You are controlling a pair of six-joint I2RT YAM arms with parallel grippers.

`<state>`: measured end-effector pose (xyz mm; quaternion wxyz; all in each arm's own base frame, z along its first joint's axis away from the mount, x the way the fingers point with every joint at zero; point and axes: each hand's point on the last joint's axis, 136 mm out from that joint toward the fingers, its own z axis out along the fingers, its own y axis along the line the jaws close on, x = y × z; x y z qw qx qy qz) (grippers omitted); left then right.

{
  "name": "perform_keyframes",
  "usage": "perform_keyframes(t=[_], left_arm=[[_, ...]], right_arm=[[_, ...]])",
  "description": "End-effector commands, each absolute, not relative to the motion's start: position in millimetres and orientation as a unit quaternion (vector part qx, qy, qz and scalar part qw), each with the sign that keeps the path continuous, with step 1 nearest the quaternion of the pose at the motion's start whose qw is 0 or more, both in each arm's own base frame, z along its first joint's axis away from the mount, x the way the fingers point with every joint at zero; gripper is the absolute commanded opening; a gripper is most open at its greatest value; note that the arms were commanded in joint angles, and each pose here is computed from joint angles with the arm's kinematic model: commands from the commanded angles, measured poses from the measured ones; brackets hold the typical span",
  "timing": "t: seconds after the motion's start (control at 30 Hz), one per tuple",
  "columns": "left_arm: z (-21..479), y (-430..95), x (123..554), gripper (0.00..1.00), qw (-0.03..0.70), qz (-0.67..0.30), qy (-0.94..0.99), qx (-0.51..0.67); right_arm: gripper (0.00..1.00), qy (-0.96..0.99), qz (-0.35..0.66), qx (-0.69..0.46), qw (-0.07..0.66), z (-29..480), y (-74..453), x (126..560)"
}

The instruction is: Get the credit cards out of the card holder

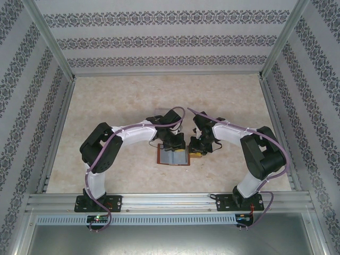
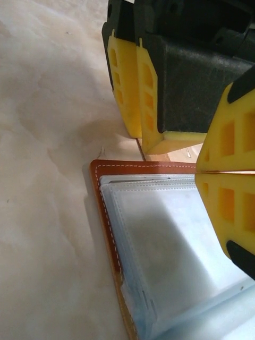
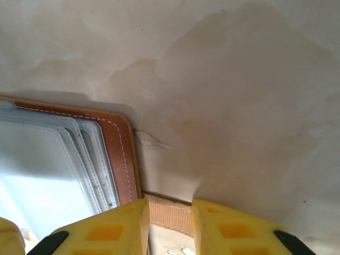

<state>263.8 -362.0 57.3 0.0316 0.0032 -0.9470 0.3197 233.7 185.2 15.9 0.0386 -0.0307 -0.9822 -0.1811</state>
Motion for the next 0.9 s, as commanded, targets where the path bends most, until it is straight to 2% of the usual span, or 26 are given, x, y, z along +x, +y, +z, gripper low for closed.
perform_keyframes(t=[0.0, 0.4, 0.87], left_arm=[[60.5, -377.7, 265.0, 0.11, 0.038, 0.341, -0.939, -0.003], [45.7, -380.8, 259.1, 0.16, 0.064, 0.339, -0.939, -0.003], [23.9, -347.6, 247.9, 0.17, 0.068, 0.224, -0.972, -0.005]], right_arm=[[0.28, -0.985, -0.162, -0.028, 0.053, 3.2, 178.2, 225.7], [0.28, -0.985, -0.162, -0.028, 0.053, 4.7, 176.1, 226.1], [0.29, -0.985, -0.162, -0.027, 0.051, 5.6, 174.8, 227.0]])
